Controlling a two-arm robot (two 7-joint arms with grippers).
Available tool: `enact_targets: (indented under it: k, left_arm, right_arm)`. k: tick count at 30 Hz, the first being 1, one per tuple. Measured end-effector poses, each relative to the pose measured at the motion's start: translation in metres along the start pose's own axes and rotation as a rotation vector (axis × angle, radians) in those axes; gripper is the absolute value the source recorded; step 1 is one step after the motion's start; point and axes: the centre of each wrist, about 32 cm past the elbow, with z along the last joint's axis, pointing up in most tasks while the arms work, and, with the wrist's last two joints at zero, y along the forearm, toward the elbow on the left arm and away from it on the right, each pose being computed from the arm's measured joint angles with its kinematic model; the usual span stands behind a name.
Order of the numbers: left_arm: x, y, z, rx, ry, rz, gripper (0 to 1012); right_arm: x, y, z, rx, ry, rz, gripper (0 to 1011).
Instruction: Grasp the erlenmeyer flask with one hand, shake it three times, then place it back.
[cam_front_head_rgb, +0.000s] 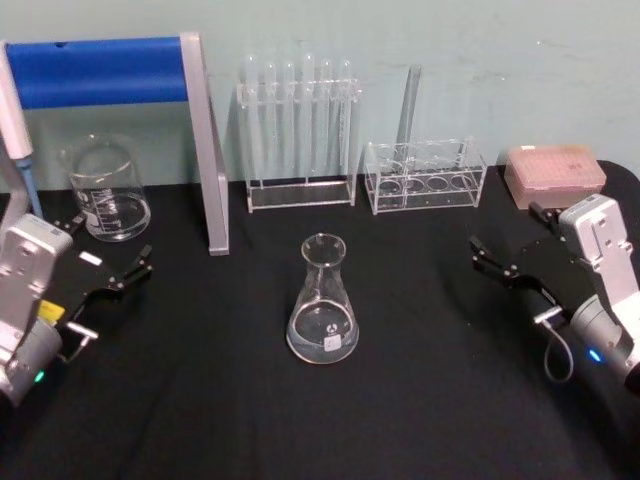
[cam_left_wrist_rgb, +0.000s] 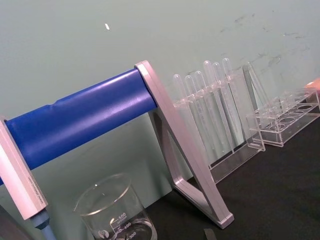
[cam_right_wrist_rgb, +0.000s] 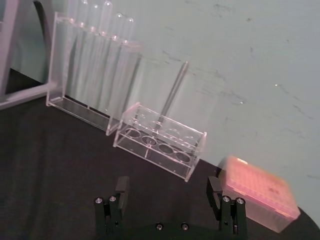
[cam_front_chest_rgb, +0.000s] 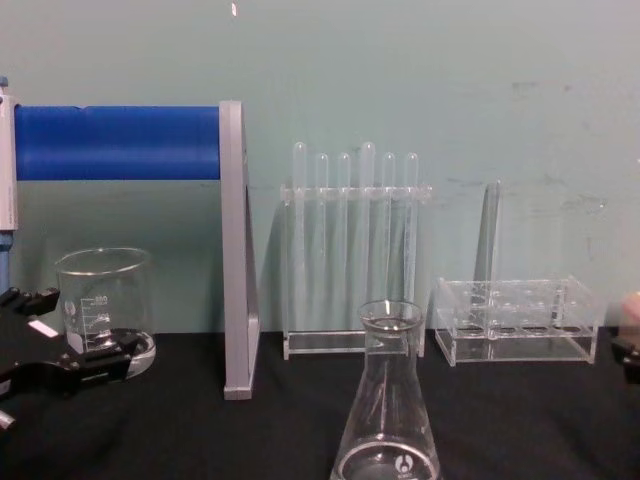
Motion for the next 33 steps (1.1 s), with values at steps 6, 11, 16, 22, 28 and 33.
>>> enact_targets:
  k: [6, 11, 16, 22, 28, 33]
  left_arm:
    - [0.0, 0.0, 0.0, 0.0, 0.0, 0.0, 1001]
    - [0.0, 0.0, 0.0, 0.0, 0.0, 0.0, 1001]
    - [0.0, 0.0, 0.0, 0.0, 0.0, 0.0, 1001]
    - [0.0, 0.0, 0.0, 0.0, 0.0, 0.0, 1001]
    - [0.0, 0.0, 0.0, 0.0, 0.0, 0.0, 1001]
    - [0.0, 0.0, 0.0, 0.0, 0.0, 0.0, 1001]
  right_arm:
    - [-0.007, -0.002, 0.004, 0.019, 0.036, 0.036, 1003]
    - [-0.017, -0.005, 0.009, 0.043, 0.077, 0.086, 1003]
    - [-0.027, -0.008, 0.014, 0.069, 0.12, 0.134, 1003]
    - [-0.042, -0.011, 0.019, 0.098, 0.182, 0.197, 1002]
    - [-0.053, -0.012, 0.022, 0.108, 0.225, 0.253, 1003]
    - [-0.063, -0.012, 0.024, 0.112, 0.251, 0.316, 1003]
